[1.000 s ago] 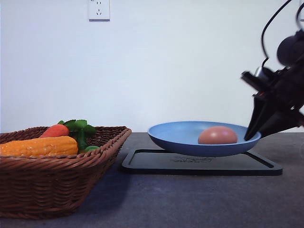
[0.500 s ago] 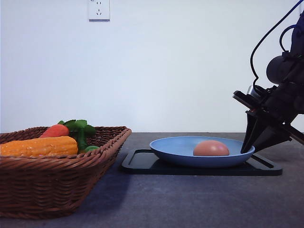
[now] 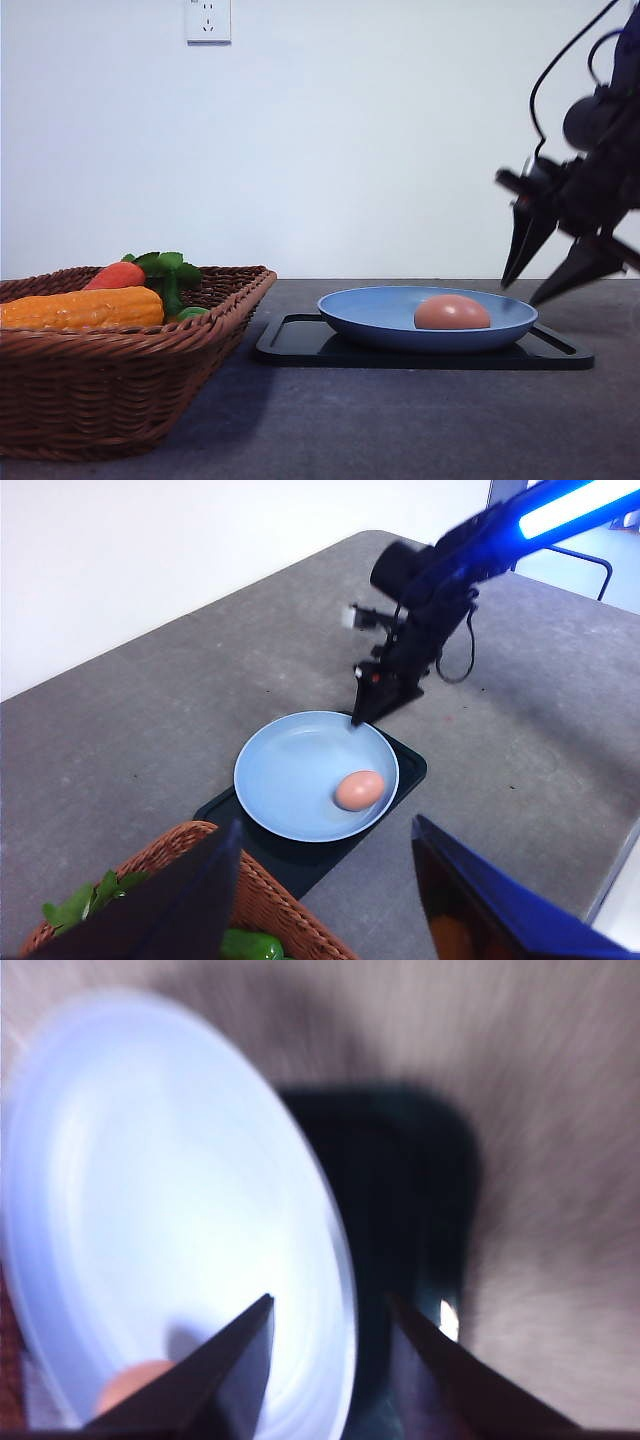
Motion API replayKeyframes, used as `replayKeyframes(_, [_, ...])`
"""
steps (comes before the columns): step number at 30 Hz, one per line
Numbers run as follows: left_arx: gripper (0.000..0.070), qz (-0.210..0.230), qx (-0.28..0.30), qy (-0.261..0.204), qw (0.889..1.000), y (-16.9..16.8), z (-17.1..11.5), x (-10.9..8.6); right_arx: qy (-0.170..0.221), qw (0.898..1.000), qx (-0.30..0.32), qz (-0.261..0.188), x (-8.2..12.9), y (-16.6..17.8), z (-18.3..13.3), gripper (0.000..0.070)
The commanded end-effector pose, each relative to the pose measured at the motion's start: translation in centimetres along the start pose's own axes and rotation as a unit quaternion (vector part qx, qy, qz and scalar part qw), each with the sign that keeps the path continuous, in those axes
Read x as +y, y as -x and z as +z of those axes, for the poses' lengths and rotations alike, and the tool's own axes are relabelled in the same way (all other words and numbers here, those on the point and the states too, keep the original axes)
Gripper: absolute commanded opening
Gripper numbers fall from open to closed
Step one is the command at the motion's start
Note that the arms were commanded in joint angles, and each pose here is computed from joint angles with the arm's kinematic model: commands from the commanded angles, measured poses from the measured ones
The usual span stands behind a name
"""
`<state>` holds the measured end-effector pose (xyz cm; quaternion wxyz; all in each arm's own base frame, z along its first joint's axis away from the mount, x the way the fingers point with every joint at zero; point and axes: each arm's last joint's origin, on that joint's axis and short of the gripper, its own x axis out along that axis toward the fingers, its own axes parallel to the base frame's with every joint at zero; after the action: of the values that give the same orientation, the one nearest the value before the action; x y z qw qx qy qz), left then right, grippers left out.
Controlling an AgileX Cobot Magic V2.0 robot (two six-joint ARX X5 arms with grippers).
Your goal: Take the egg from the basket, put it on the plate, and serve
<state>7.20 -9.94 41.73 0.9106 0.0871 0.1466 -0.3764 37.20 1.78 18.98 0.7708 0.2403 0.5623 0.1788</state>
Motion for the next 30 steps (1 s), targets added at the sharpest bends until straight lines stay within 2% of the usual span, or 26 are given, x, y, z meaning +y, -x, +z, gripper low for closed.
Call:
replayKeyframes(1, [0.0337, 0.002, -0.010, 0.006, 1.000, 0.0, 0.6, -0.1, 0.025, 0.999, -0.022, 0.001, 0.6, 1.7, 1.0, 0.0225])
replayKeyframes(4, [0.0328, 0.026, -0.004, 0.003, 1.000, -0.6, 0.7, -0.1, 0.030, 0.999, -0.040, -0.002, 1.1, 4.4, 1.6, 0.0224])
replayKeyframes(6, [0.0294, 0.055, 0.004, 0.002, 0.998, -1.2, 0.7, 0.0, 0.031, 0.998, -0.051, -0.003, 1.5, 6.0, 1.5, 0.0215])
replayKeyframes(10, [0.0203, 0.130, 0.032, -0.015, 0.991, -2.9, 0.6, 0.5, 0.039, 0.997, -0.067, -0.003, 3.0, 8.9, 0.3, 0.0135])
replayKeyframes(15, [0.0019, 0.178, 0.076, -0.033, 0.981, -5.4, 0.3, 1.4, 0.095, 0.992, -0.077, -0.016, 6.1, 11.3, -1.9, 0.0009])
replayKeyframes(18, [0.0000, 0.208, 0.107, -0.034, 0.972, -6.8, -0.1, 2.6, 0.137, 0.987, -0.083, -0.034, 8.6, 12.0, -3.6, 0.0000])
replayKeyframes(21, [0.0000, 0.241, 0.138, -0.025, 0.960, -7.8, -0.6, 4.1, 0.176, 0.978, -0.099, -0.059, 10.6, 12.7, -5.8, 0.0000])
replayKeyframes(24, [0.0000, 0.269, 0.148, -0.004, 0.952, -8.0, -1.2, 5.8, 0.215, 0.964, -0.126, -0.098, 12.1, 13.2, -8.2, 0.0000])
replayKeyframes(30, [0.0000, 0.284, 0.101, 0.049, 0.952, -6.8, -3.8, 8.1, 0.272, 0.924, -0.224, -0.150, 13.1, 13.8, -13.2, 0.0000])
